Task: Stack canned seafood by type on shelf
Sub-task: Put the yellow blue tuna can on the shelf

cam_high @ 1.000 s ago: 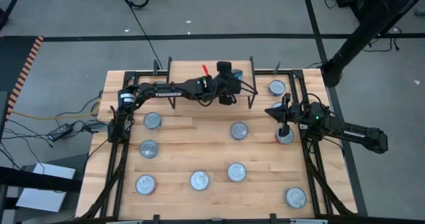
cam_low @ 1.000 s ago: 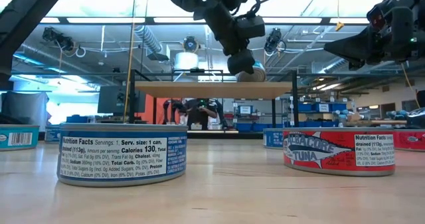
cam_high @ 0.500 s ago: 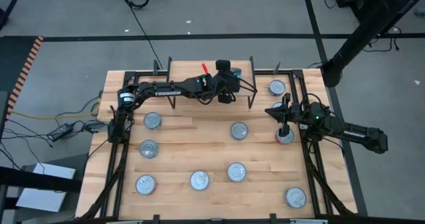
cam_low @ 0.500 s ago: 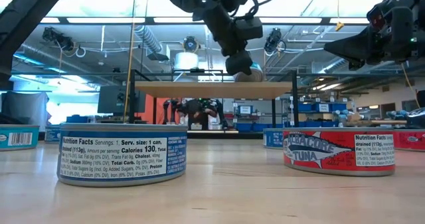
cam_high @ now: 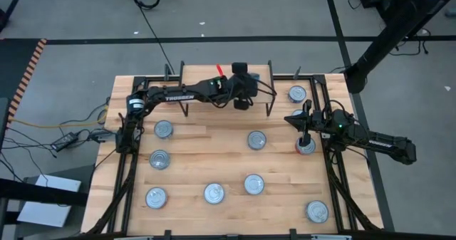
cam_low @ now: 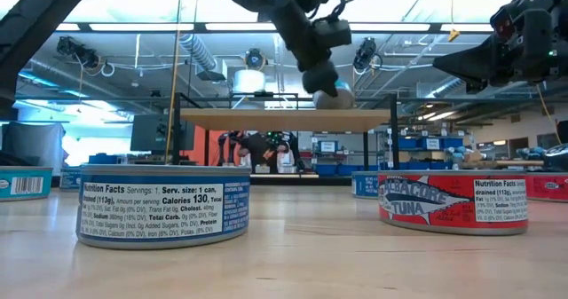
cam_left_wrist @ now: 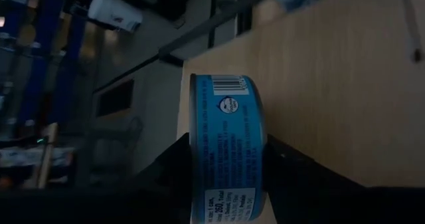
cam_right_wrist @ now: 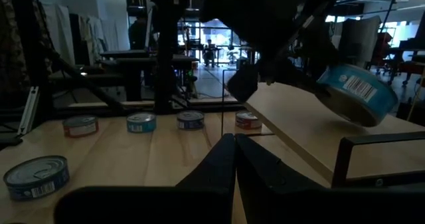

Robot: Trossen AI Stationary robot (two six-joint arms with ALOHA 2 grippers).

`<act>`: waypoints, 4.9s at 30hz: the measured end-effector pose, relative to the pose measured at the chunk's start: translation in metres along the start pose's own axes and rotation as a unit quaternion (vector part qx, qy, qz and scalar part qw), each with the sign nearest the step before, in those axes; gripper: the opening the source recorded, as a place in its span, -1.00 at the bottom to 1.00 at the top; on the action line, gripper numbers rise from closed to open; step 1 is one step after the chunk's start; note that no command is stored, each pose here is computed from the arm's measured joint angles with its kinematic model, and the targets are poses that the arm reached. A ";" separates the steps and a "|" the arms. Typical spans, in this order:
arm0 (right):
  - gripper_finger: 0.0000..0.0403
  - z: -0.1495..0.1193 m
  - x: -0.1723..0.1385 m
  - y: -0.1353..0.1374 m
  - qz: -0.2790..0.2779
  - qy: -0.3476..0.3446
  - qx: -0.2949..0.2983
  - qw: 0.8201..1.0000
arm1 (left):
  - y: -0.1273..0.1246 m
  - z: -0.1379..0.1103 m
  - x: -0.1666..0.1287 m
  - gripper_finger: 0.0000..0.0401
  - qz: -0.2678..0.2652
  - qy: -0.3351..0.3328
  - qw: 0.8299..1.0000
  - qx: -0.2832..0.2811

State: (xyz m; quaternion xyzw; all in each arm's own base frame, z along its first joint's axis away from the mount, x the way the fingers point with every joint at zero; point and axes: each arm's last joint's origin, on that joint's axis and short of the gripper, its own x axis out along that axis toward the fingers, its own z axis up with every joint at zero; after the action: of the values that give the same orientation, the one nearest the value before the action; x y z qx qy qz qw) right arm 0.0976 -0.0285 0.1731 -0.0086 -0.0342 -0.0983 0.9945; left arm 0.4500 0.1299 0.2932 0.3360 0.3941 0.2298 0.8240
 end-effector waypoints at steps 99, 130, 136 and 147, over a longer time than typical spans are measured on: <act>-0.88 0.001 0.001 0.000 0.001 -0.006 -0.001 1.000 | 0.048 -0.024 0.003 -0.98 -0.289 -0.001 0.952 -0.095; -0.88 0.001 0.001 0.000 0.001 -0.004 -0.001 1.000 | 0.044 -0.013 0.044 -1.00 -0.158 -0.033 0.977 -0.137; -0.88 0.001 0.001 0.000 0.001 -0.004 -0.001 1.000 | 0.050 -0.017 0.047 -1.00 -0.150 -0.033 0.977 -0.150; -0.88 0.001 0.001 0.000 0.001 -0.004 -0.001 1.000 | 0.032 -0.005 0.043 -1.00 -0.215 -0.071 0.966 -0.121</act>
State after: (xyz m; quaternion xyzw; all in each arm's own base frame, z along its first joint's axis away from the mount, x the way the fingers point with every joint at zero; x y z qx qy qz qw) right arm 0.0985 -0.0287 0.1742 -0.0097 -0.0383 -0.0969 0.9945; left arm 0.4675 0.1809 0.2926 0.1564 0.3665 0.0687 0.9146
